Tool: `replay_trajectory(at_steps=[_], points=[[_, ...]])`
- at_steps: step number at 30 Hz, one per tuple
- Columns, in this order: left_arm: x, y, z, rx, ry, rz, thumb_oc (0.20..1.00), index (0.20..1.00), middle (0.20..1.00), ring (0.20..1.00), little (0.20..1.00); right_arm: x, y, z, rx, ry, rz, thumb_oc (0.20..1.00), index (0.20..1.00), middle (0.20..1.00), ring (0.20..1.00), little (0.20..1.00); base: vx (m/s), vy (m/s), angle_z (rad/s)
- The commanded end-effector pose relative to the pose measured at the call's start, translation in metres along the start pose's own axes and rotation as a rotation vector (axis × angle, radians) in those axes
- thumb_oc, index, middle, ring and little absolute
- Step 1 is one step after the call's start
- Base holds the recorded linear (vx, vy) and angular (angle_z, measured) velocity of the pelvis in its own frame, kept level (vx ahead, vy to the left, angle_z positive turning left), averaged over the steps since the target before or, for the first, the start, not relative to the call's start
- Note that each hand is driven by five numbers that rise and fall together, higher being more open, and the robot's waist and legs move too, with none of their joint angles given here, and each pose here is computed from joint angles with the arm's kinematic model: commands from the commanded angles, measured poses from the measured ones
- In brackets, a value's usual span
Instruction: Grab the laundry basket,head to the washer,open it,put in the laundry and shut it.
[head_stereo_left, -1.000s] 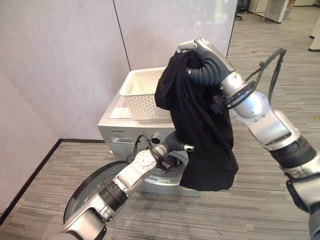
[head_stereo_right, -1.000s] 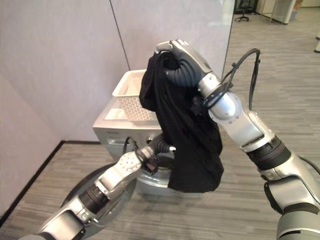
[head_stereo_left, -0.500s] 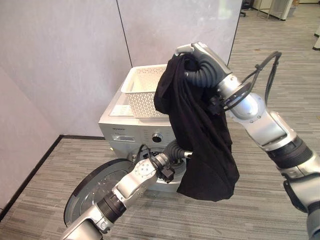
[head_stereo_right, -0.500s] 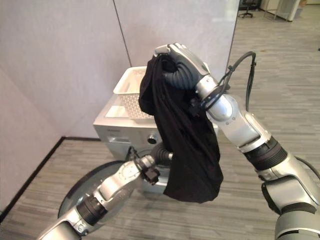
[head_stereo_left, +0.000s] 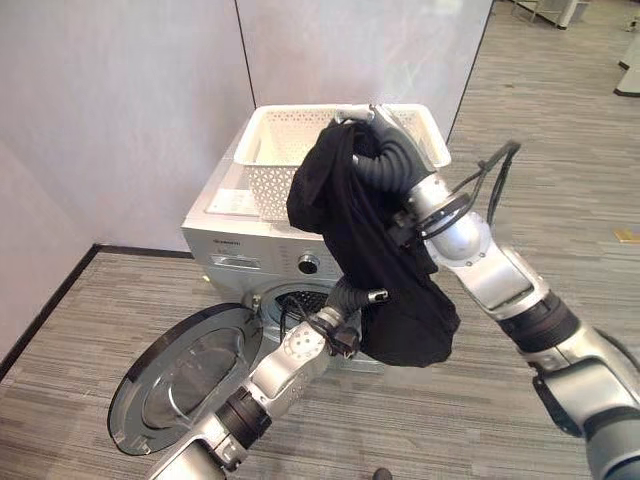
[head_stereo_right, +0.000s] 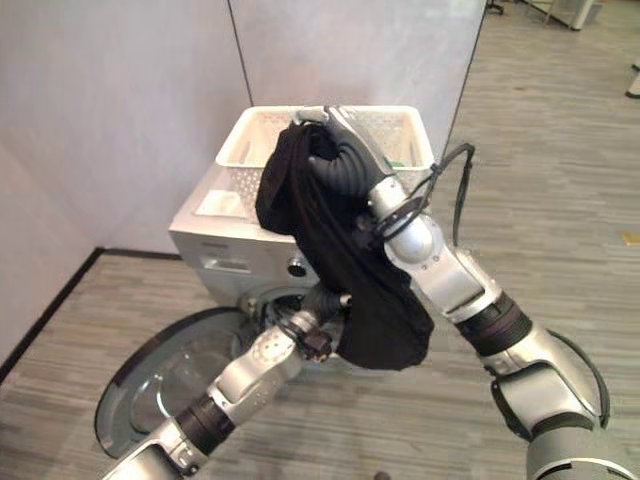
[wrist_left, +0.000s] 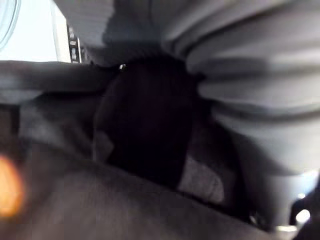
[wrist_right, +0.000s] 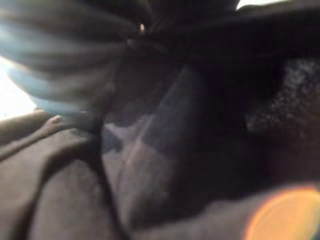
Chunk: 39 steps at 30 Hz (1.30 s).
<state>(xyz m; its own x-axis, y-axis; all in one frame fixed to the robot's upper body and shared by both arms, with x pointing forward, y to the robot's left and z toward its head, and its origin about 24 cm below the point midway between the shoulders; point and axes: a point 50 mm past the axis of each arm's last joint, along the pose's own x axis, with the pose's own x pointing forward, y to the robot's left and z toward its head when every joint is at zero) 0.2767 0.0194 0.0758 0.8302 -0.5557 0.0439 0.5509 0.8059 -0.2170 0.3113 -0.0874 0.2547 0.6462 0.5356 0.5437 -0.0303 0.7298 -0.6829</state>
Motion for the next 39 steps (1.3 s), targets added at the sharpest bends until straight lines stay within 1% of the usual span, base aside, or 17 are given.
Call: replay_trajectory(at_steps=[1,4,10,16,20,22,27,36,37,38,39], points=[[0.018,-0.002,0.047,0.069,-0.213,-0.031,1.000,1.000,1.000,1.000,1.000,0.016,-0.016,0.027,0.035,-0.129,-0.062,0.200,0.200,0.200,0.200,0.200,0.04,0.017,-0.01],[0.014,0.007,0.060,0.156,-0.261,-0.031,1.000,1.000,1.000,1.000,1.000,0.014,-0.018,0.024,0.039,-0.119,-0.060,0.200,0.200,0.200,0.200,0.200,0.01,0.006,0.00],[0.007,0.011,0.064,0.216,-0.291,-0.039,1.000,1.000,1.000,1.000,1.000,0.008,-0.020,0.021,0.055,-0.110,-0.077,0.200,0.200,0.200,0.200,0.200,0.00,0.000,0.00],[-0.012,0.014,0.050,0.226,-0.248,-0.086,1.000,1.000,1.000,1.000,1.000,0.001,-0.028,0.017,0.042,-0.101,-0.100,0.200,0.200,0.200,0.200,0.200,0.01,0.004,0.00],[-0.021,0.009,0.039,0.218,-0.204,-0.145,1.000,1.000,1.000,1.000,1.000,0.001,-0.036,0.017,0.022,-0.096,-0.124,0.200,0.200,0.200,0.200,0.200,0.00,0.000,0.00],[-0.020,0.007,0.038,0.220,-0.202,-0.151,1.000,1.000,1.000,1.000,1.000,0.001,-0.037,0.017,0.023,-0.097,-0.127,0.200,0.200,0.200,0.200,0.200,0.00,0.000,0.00],[-0.007,-0.008,0.039,0.252,-0.205,-0.206,1.000,1.000,1.000,1.000,1.000,0.003,-0.037,0.019,0.031,-0.107,-0.142,0.200,0.200,0.200,0.200,0.200,0.00,0.000,0.00],[0.016,-0.031,0.060,0.410,-0.286,-0.284,1.000,1.000,1.000,1.000,1.000,0.009,-0.031,0.026,0.051,-0.140,-0.126,0.200,0.200,0.200,0.200,0.200,0.00,0.002,-0.01],[0.019,-0.033,0.063,0.430,-0.296,-0.285,0.793,0.793,0.793,0.793,0.793,0.010,-0.029,0.026,0.060,-0.141,-0.121,0.200,0.200,0.200,0.200,0.200,0.00,0.003,-0.04],[0.020,-0.035,0.065,0.439,-0.306,-0.285,0.523,0.523,0.523,0.523,0.523,0.010,-0.028,0.026,0.069,-0.143,-0.117,0.200,0.200,0.200,0.200,0.200,0.00,0.000,0.00],[0.022,-0.037,0.067,0.448,-0.315,-0.284,0.209,0.209,0.209,0.209,0.209,0.011,-0.025,0.027,0.079,-0.147,-0.110,0.200,0.200,0.200,0.200,0.200,0.00,0.000,0.00]])
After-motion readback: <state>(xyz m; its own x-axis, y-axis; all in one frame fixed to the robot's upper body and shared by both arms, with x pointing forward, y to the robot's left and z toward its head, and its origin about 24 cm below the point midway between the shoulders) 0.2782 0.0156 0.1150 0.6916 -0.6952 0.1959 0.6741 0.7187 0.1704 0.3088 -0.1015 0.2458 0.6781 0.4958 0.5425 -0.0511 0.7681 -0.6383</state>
